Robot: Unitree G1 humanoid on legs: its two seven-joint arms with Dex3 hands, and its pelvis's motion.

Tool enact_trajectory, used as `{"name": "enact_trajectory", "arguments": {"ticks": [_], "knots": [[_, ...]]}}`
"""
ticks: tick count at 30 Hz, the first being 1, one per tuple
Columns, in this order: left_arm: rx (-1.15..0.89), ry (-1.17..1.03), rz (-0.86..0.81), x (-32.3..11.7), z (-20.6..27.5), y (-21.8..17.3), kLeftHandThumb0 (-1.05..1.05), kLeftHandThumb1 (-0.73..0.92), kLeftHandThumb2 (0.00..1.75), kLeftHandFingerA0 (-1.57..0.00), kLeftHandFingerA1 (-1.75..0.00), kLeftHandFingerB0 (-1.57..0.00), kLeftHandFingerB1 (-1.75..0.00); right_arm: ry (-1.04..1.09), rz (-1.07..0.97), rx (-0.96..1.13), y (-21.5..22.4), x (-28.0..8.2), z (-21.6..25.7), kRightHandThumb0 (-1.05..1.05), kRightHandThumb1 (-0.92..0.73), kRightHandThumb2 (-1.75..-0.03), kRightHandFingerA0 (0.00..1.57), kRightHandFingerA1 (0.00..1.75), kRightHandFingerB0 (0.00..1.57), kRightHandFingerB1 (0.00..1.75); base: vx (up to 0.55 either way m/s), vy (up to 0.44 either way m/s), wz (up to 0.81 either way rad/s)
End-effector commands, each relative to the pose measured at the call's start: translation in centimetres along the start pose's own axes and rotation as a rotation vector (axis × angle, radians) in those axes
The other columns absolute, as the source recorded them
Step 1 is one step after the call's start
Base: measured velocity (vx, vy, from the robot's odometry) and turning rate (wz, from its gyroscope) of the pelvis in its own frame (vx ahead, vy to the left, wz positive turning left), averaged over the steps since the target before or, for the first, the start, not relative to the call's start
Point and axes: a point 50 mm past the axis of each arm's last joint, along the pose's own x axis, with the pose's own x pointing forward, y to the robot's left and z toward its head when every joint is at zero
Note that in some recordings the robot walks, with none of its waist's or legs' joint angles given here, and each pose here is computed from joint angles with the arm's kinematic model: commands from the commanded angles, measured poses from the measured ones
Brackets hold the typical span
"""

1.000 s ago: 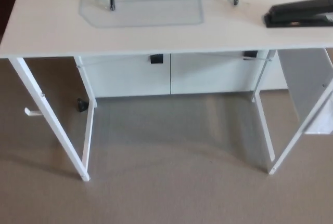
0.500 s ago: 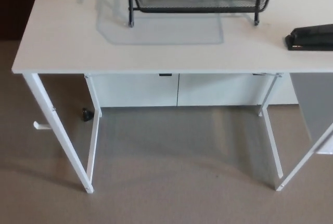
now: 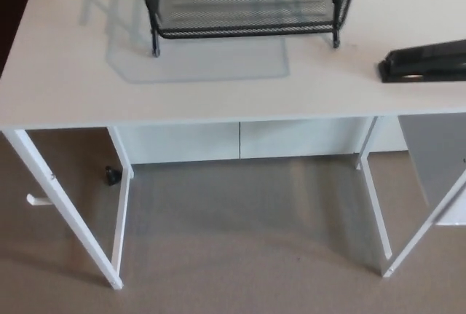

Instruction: The robot walks towards a desk on which a file tray is kept in the middle and a stapler is kept to its right. The robot lifts the stapler using its right hand and places it on the file tray.

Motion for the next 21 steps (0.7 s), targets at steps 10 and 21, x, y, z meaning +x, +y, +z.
{"name": "enact_trajectory", "arguments": {"ticks": [10, 21], "knots": [[0.024, -0.005, 0.031, 0.05, 0.63, 0.65, -0.86, 0.77, 1.33, -0.14, -0.76, -0.08, -0.67, 0.005, 0.011, 0.027, -0.3, 0.02, 0.2, -0.68, -0.45, -0.82, 0.25, 0.55, 0.06, 0.36, 0.08, 0.07, 0.01], [0.012, -0.011, 0.025, 0.01, 0.51, 0.65, -0.85, 0.79, 1.32, -0.13, -0.74, -0.07, -0.65, 0.016, -0.003, -0.002, -0.23, 0.01, 0.16, -0.69, -0.47, -0.82, 0.25, 0.52, 0.06, 0.36, 0.07, -0.175, 0.02]]}}
